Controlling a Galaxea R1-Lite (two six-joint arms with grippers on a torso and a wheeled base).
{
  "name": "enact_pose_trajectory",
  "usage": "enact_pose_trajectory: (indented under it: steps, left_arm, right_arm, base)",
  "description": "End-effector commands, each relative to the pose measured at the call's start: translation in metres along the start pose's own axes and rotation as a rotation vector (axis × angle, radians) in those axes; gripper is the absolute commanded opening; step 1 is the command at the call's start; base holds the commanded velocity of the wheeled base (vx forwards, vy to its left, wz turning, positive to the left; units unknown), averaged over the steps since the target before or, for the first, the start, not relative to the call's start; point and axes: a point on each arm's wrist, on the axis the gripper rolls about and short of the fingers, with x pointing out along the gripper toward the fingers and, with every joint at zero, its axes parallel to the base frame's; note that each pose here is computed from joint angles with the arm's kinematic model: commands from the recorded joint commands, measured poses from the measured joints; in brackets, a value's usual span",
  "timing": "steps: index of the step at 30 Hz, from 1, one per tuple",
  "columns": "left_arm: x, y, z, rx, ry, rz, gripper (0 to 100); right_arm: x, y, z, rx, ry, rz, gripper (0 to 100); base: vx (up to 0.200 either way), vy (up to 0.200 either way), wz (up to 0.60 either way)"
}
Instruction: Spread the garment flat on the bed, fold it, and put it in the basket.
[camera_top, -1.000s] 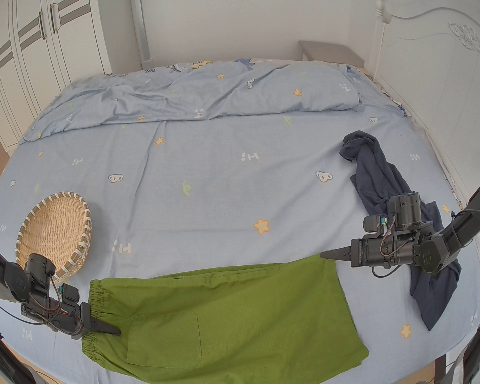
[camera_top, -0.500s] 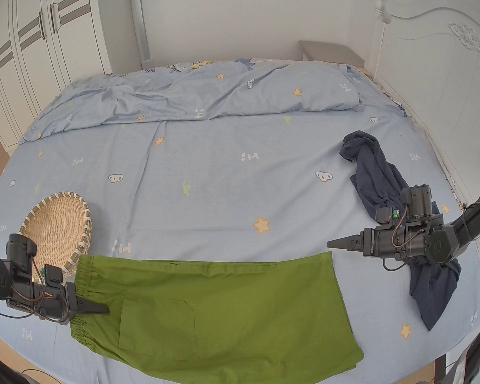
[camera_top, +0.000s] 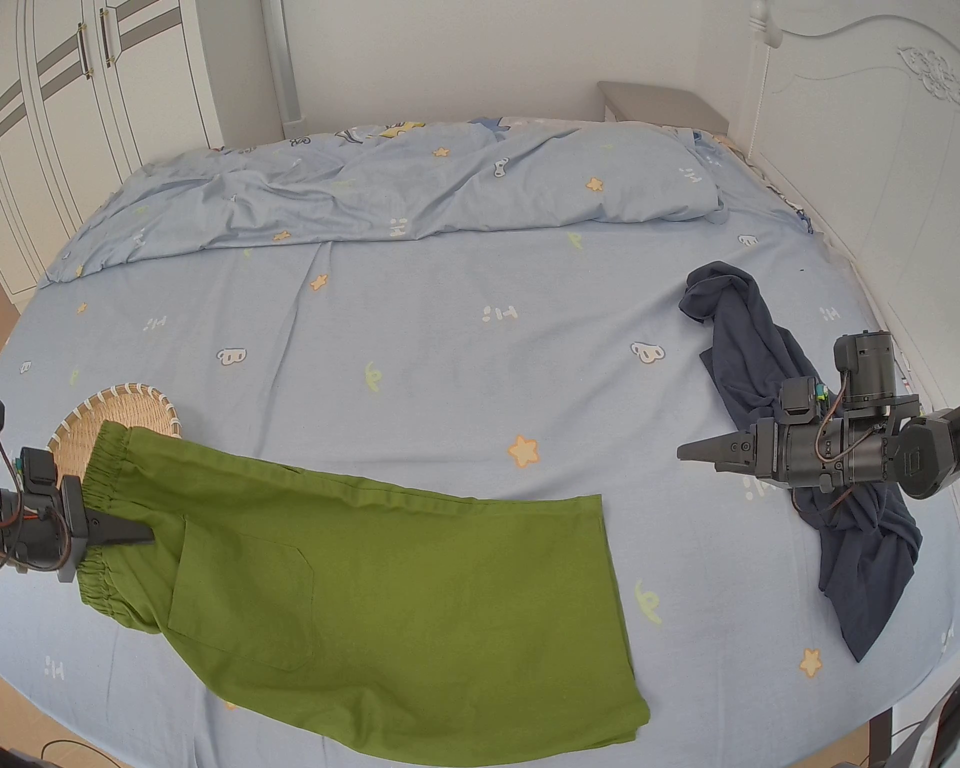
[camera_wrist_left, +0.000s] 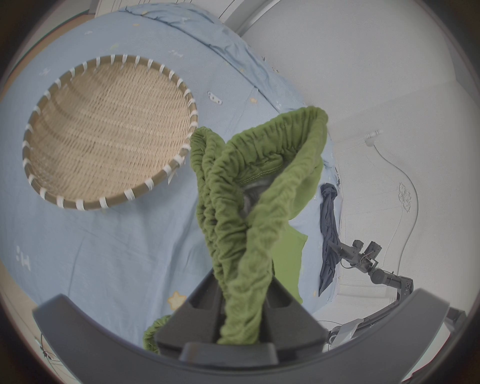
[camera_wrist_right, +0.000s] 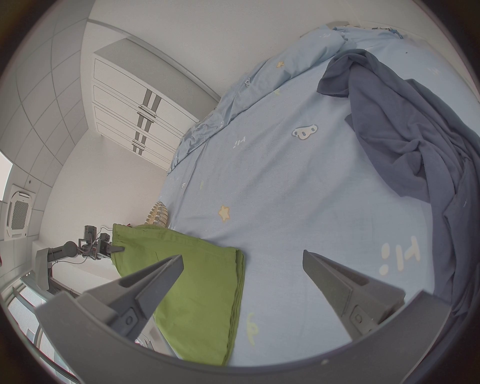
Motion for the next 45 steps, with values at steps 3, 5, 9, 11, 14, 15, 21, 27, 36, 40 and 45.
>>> enact_pose_trajectory:
  steps: [3,5,9,11,14,15,21,27,36,40,45]
  left_arm:
    - [-0.016,-0.024,0.022,0.038,-0.024,-0.003,0]
    - [-0.013,-0.03,0.028,0.039,0.007,0.006,0]
    - [-0.008,-0.044,0.033,0.065,0.048,0.014,0]
    - [0.001,-0.055,0.035,0.09,0.083,0.034,0]
    - [0.015,-0.072,0.035,0.105,0.108,0.063,0]
    - [0.02,-0.078,0.033,0.113,0.118,0.065,0]
    - [0.036,-0.123,0.024,0.143,0.173,0.005,0]
    - [0.058,-0.169,0.005,0.205,0.203,0.004,0]
    - [0.105,-0.205,-0.02,0.22,0.288,-0.009,0]
    - [0.12,-0.214,-0.034,0.241,0.328,-0.027,0]
    - [0.138,-0.222,-0.049,0.223,0.364,-0.038,0]
  right_arm:
    - [-0.002,0.004,0.001,-0.008,-0.004,0.007,100]
    - [-0.002,0.005,0.001,-0.01,-0.005,0.008,100]
    - [-0.002,0.005,0.002,-0.009,-0.005,0.007,100]
    - [-0.004,0.004,0.002,-0.006,-0.007,0.004,100]
    - [-0.004,0.004,0.002,-0.006,-0.007,0.004,100]
    - [-0.004,0.005,0.002,-0.006,-0.005,0.005,100]
    - [-0.003,0.005,0.001,-0.003,-0.002,0.004,100]
    - [-0.003,0.004,0.001,-0.004,-0.002,-0.003,100]
    - [-0.002,0.004,0.0,-0.002,0.002,-0.006,100]
    - [-0.003,0.004,0.001,-0.002,-0.003,-0.009,100]
    - [-0.003,0.002,0.001,-0.001,-0.005,-0.011,100]
  base:
    - [0.0,0.0,0.0]
    - [0.0,0.0,0.0]
    - [0.0,0.0,0.0]
    - [0.0,0.0,0.0]
    - [0.0,0.0,0.0]
    - [0.0,0.0,0.0]
    - [0.0,0.0,0.0]
    - [0.0,0.0,0.0]
    - [0.0,0.0,0.0]
    - [0.0,0.0,0.0]
    - [0.0,0.0,0.0]
